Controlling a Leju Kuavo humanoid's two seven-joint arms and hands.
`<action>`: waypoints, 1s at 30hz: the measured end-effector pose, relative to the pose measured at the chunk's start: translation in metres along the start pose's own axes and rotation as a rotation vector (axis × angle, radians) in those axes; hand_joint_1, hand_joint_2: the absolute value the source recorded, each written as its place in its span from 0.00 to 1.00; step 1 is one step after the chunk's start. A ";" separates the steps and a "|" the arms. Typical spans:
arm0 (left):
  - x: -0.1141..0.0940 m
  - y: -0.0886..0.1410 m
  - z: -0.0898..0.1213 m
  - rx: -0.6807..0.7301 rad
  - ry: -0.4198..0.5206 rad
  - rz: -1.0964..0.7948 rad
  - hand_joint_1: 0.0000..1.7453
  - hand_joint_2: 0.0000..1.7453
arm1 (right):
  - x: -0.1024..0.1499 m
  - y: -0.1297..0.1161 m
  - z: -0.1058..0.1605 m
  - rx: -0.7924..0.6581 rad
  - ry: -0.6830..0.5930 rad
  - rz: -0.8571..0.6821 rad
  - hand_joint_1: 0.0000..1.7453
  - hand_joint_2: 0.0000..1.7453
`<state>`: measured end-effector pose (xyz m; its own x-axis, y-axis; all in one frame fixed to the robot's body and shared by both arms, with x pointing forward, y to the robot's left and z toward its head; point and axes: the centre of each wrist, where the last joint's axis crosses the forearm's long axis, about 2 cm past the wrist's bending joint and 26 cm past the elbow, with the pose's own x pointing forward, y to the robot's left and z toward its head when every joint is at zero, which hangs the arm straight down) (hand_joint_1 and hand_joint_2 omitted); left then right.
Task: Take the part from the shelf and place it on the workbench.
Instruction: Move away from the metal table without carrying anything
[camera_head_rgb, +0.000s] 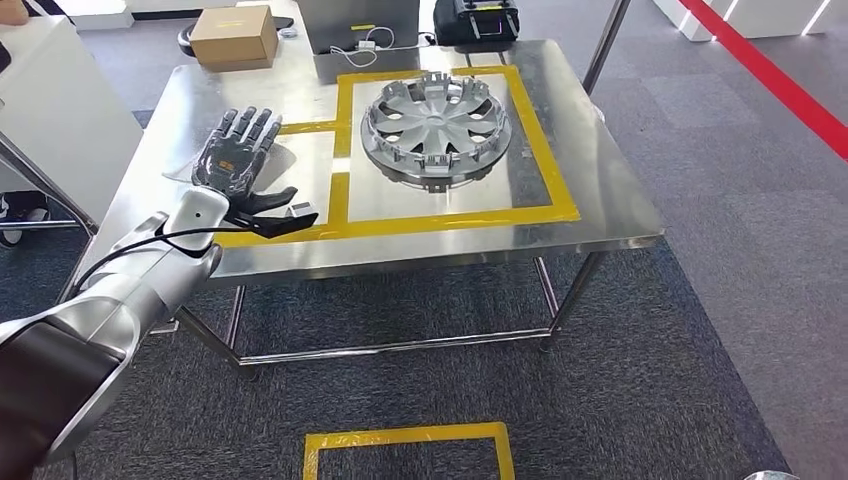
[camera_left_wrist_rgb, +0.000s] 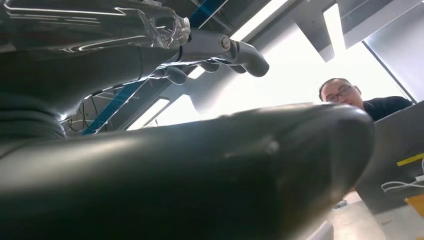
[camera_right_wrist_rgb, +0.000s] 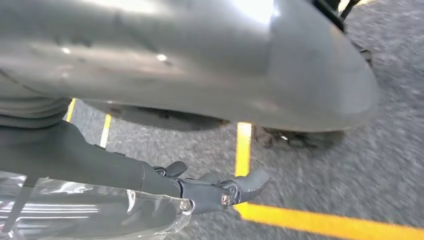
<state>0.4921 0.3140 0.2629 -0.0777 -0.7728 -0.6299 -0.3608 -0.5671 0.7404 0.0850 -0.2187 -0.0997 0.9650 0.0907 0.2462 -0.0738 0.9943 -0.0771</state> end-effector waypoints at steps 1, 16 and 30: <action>0.000 -0.001 0.001 -0.006 -0.001 0.000 0.00 0.00 | -0.001 0.000 0.000 0.001 0.001 0.001 0.00 0.00; 0.011 -0.018 0.015 -0.073 -0.011 0.028 0.00 0.00 | 0.000 0.000 0.000 0.007 0.003 0.020 0.00 0.00; 0.034 -0.039 0.036 -0.152 0.050 0.269 0.00 0.00 | 0.006 0.001 0.000 0.003 -0.012 0.001 0.00 0.00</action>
<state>0.4697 0.3201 0.2045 -0.1041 -0.9120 -0.3966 -0.1897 -0.3733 0.9081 0.0908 -0.2175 -0.0984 0.9619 0.0924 0.2574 -0.0755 0.9943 -0.0747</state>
